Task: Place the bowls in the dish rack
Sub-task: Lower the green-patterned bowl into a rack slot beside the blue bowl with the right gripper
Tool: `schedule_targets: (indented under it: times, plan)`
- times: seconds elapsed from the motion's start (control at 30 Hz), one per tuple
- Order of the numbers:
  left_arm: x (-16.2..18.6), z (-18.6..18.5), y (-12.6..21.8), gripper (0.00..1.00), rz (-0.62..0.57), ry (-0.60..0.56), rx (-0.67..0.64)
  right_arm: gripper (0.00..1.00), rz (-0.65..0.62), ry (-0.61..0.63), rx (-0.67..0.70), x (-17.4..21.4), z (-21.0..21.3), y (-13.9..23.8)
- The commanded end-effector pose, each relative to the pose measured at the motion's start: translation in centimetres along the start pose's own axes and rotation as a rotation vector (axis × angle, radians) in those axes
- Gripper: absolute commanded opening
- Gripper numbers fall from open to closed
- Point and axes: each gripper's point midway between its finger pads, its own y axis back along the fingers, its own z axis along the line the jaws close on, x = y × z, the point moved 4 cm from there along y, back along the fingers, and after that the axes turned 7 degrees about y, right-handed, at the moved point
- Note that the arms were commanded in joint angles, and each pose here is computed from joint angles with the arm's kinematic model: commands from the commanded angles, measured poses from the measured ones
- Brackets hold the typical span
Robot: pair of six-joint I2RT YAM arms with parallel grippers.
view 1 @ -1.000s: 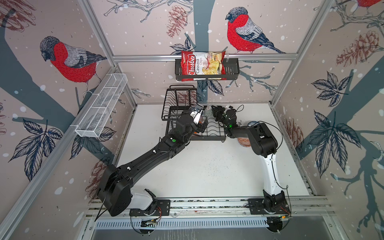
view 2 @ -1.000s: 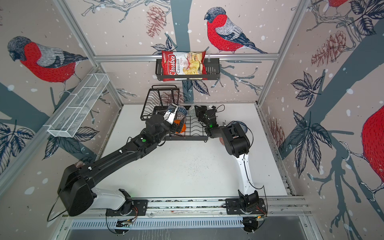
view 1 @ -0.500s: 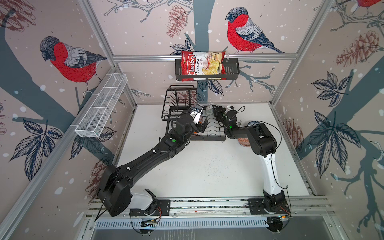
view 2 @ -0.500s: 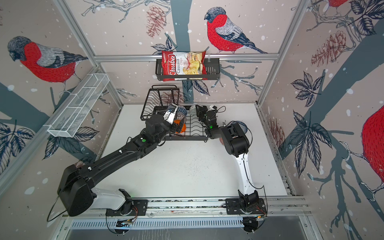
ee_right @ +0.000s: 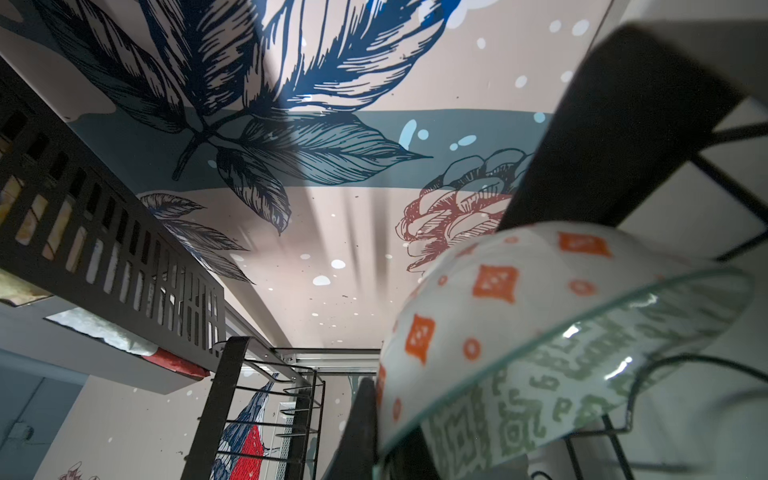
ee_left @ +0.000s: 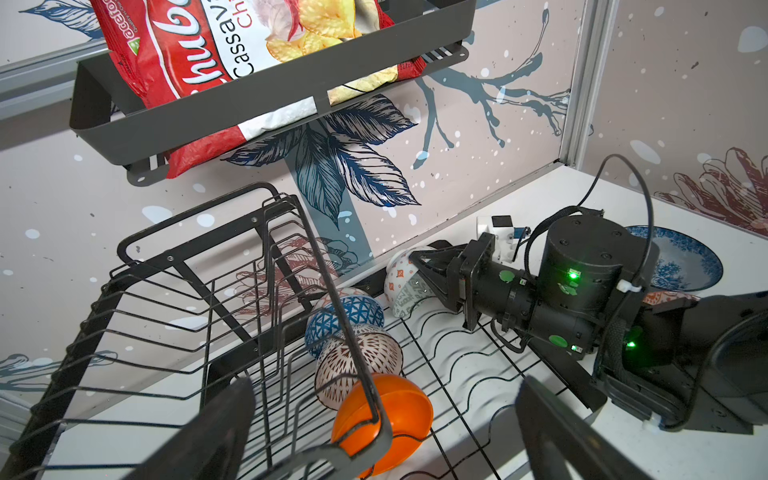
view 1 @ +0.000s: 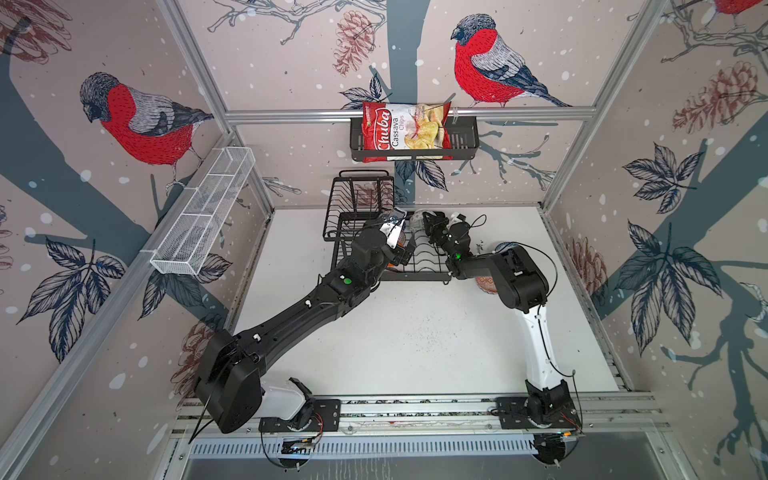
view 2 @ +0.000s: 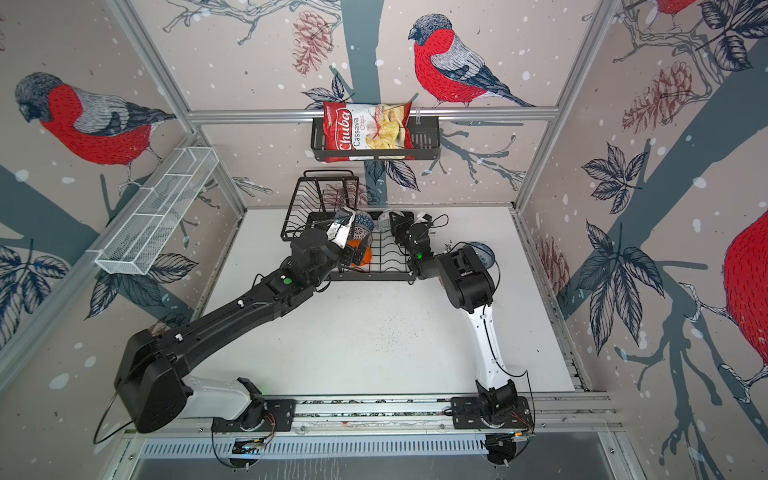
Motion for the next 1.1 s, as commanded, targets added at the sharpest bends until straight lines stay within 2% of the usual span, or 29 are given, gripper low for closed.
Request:
schedule_targets:
  times: [0.0, 0.3, 0.5, 1.07]
  plan:
    - [-1.2, 0.1, 0.1, 0.98, -0.05, 0.023, -0.003, 0.0, -0.014, -0.005, -0.062, 0.0, 1.1, 0.2]
    - [-1.5, 0.2, 0.3, 0.98, -0.058, 0.026, -0.002, 0.0, -0.018, -0.039, -0.048, 0.8, 0.5, 0.8]
    - [-1.6, 0.2, 0.4, 0.98, -0.059, 0.029, -0.002, 0.01, -0.028, -0.086, -0.006, 0.9, -0.8, 1.1]
    - [-1.7, 0.3, 0.5, 0.98, -0.063, 0.033, -0.002, 0.07, -0.044, -0.122, 0.12, 1.0, -2.4, 1.1]
